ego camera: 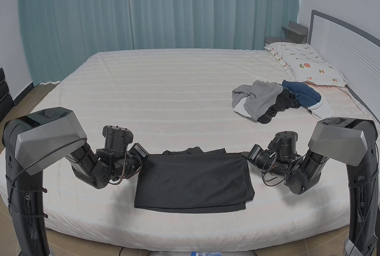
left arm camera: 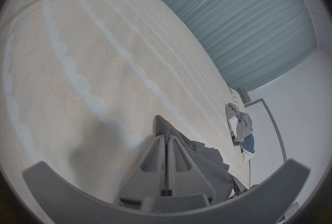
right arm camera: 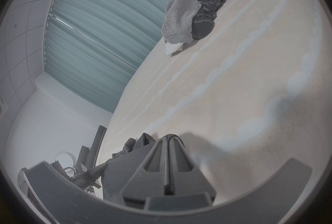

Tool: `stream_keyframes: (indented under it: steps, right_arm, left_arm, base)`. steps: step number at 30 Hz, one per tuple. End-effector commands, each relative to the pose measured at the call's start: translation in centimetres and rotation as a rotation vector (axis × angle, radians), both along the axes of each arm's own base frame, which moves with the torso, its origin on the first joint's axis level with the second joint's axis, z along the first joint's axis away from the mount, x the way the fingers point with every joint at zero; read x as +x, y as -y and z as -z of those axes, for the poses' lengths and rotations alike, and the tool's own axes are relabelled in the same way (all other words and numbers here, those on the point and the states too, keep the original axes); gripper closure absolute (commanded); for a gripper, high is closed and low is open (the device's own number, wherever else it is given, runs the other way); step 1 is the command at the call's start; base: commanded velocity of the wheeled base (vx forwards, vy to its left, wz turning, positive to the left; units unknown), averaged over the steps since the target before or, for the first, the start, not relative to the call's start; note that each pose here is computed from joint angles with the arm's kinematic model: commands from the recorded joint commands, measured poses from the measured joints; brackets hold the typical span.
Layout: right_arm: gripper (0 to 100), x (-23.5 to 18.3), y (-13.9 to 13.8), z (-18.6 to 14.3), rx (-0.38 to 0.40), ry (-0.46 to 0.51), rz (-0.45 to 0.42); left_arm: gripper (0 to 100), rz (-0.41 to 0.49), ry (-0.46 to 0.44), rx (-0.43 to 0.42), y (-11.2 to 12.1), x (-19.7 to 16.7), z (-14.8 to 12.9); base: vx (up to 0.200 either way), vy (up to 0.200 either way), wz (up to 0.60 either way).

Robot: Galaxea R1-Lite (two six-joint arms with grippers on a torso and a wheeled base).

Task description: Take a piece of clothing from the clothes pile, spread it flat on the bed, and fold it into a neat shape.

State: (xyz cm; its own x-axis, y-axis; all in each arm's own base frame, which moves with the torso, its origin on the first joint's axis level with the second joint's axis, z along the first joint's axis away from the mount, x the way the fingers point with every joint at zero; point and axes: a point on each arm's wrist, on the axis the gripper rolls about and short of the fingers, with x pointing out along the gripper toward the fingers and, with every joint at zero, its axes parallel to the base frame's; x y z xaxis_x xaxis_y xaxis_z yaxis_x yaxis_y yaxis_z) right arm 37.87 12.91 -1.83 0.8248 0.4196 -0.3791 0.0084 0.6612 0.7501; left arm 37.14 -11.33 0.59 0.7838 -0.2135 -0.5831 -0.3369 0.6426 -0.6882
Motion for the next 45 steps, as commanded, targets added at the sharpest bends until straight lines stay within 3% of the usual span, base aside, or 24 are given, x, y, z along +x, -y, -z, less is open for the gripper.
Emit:
stream_keyframes:
  steps: [1, 17, 18, 22, 23, 29, 38, 45]
  right_arm:
    - [100, 0.0, 0.0, -0.1, 0.001, 0.010, 0.006]
    - [100, 0.1, -0.1, -0.1, 0.000, 0.035, 0.013]
    - [0, 0.0, -0.1, -0.1, 0.000, 0.035, 0.013]
    - [0, -0.1, -0.2, -0.1, 0.001, 0.041, 0.008]
    - [0, -0.2, -0.1, -0.3, 0.005, 0.051, 0.007]
    - [0, -2.2, 0.8, -1.7, 0.004, 0.049, -0.010]
    - [0, -11.6, 2.9, -3.7, -0.062, -0.070, -0.318]
    - [0, -12.3, 1.9, -2.5, -0.071, -0.120, -0.373]
  left_arm:
    - [100, -0.020, 0.002, 0.006, -0.3, 0.1, 0.1]
    - [100, -0.019, -0.008, 0.006, -0.1, -0.1, 0.3]
    - [100, -0.019, -0.009, 0.007, -0.1, -0.2, 0.3]
    - [100, -0.015, -0.011, 0.004, -0.1, -0.3, 0.2]
    - [0, -0.013, -0.011, 0.004, -0.1, -0.3, 0.2]
    - [0, -0.022, -0.011, 0.004, -0.3, -0.3, 0.2]
    - [0, -0.091, 0.000, -0.027, -2.8, 0.4, -0.5]
    - [0, -0.091, -0.004, -0.025, -2.7, 0.3, -0.3]
  base:
    - [0.000, 0.000, 0.00]
    - [0.000, 0.000, 0.00]
    - [0.000, 0.000, 0.00]
    - [0.000, 0.000, 0.00]
    - [0.000, 0.000, 0.00]
    - [0.000, 0.000, 0.00]
    - [0.000, 0.000, 0.00]
    - [0.000, 0.000, 0.00]
